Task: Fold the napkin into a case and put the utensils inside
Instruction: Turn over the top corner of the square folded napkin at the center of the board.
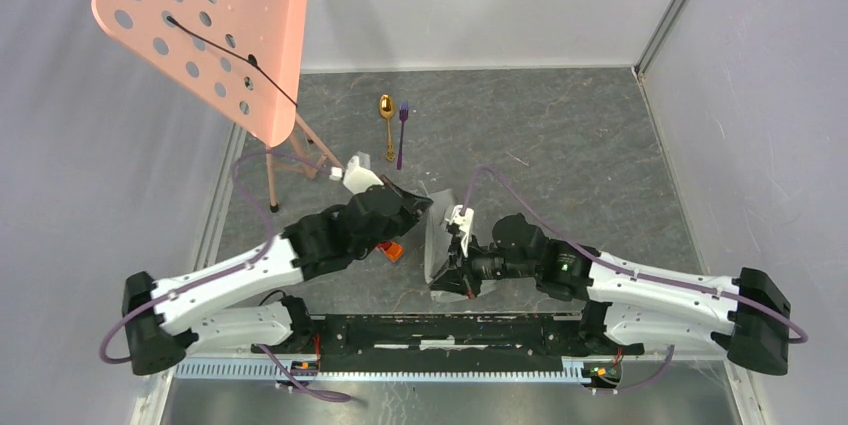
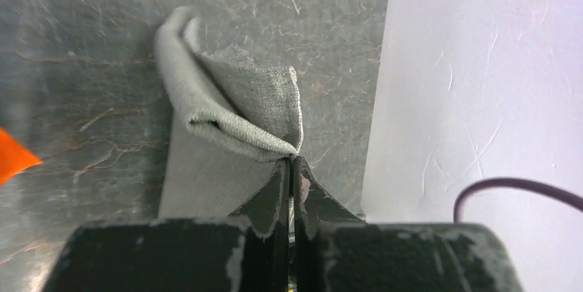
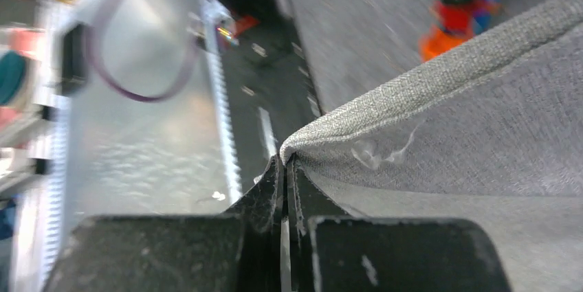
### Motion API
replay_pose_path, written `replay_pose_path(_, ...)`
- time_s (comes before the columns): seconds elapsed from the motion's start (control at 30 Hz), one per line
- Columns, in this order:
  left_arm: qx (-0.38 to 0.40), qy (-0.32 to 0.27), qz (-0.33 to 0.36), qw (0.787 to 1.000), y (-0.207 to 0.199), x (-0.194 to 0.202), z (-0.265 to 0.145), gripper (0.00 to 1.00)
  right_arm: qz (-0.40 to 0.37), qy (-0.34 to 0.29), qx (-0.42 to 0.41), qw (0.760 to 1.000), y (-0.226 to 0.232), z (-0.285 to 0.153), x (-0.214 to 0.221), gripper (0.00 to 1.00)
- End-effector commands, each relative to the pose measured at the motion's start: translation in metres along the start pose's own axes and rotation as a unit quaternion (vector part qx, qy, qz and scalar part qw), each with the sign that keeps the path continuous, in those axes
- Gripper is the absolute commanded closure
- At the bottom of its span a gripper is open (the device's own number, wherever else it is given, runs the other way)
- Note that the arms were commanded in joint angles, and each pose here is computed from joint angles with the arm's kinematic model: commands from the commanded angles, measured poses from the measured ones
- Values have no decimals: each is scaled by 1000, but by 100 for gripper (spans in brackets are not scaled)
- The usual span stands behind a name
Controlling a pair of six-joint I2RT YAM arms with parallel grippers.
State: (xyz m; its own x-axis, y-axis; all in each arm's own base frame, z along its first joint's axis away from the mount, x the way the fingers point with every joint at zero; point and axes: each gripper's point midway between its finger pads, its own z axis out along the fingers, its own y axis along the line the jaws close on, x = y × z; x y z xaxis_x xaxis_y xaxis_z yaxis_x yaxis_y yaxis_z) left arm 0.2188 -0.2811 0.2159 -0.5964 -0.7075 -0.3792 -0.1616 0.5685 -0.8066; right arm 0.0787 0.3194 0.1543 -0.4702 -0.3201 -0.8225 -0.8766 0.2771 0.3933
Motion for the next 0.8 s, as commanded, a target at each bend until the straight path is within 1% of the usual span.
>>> replay_pose_path(0.0,-18,-108,78,991,-23,-58,-43,98,23,-73,-171,982,79,-17,-53,100)
replay_pose_path(0.1,-29,-122,130,984,-58,-63,-41,98,31,-67,-166,983,67,-26,-48,100)
replay_pose_path(0.2,-62,-131,175,974,-84,-54,-10,98,78,-63,-135,986,22,-36,-27,100)
replay_pose_path(0.27,-100,-150,210,961,-90,-49,19,98,133,-51,-118,983,-14,-44,1,100)
replay_pose_path(0.33,-133,-151,256,945,-89,-36,62,98,180,-43,-97,978,-46,-51,31,100)
replay_pose_path(0.37,-141,-140,268,943,-92,-29,82,98,198,-29,-91,976,-57,-53,48,100)
replay_pose_path(0.4,-154,-129,290,936,-88,-21,108,98,227,-13,-76,971,-70,-56,69,100)
replay_pose_path(0.43,-157,-118,299,934,-93,-16,127,98,247,-4,-61,967,-80,-59,85,100)
replay_pose_path(0.47,-166,-92,317,929,-84,-2,152,98,262,8,-42,964,-87,-59,100,100)
replay_pose_path(0.5,-143,-71,333,929,-96,8,168,98,266,12,-19,964,-95,-60,108,100)
replay_pose_path(0.53,-143,-63,354,922,-93,19,188,98,281,24,16,959,-106,-65,119,100)
replay_pose_path(0.57,-150,-57,357,920,-90,25,199,98,287,30,44,956,-115,-71,127,100)
replay_pose_path(0.6,-153,-48,353,922,-89,29,204,98,299,22,52,952,-118,-73,128,100)
replay_pose_path(0.63,-155,-50,351,922,-87,32,204,98,309,20,65,949,-121,-74,128,100)
replay_pose_path(0.67,-152,-64,349,923,-87,33,203,98,311,33,93,945,-129,-77,134,100)
replay_pose_path(0.7,-135,-66,341,928,-86,35,205,98,311,45,114,943,-134,-80,139,100)
replay_pose_path(0.77,-80,-38,327,941,-87,47,213,98,325,48,146,933,-142,-83,143,100)
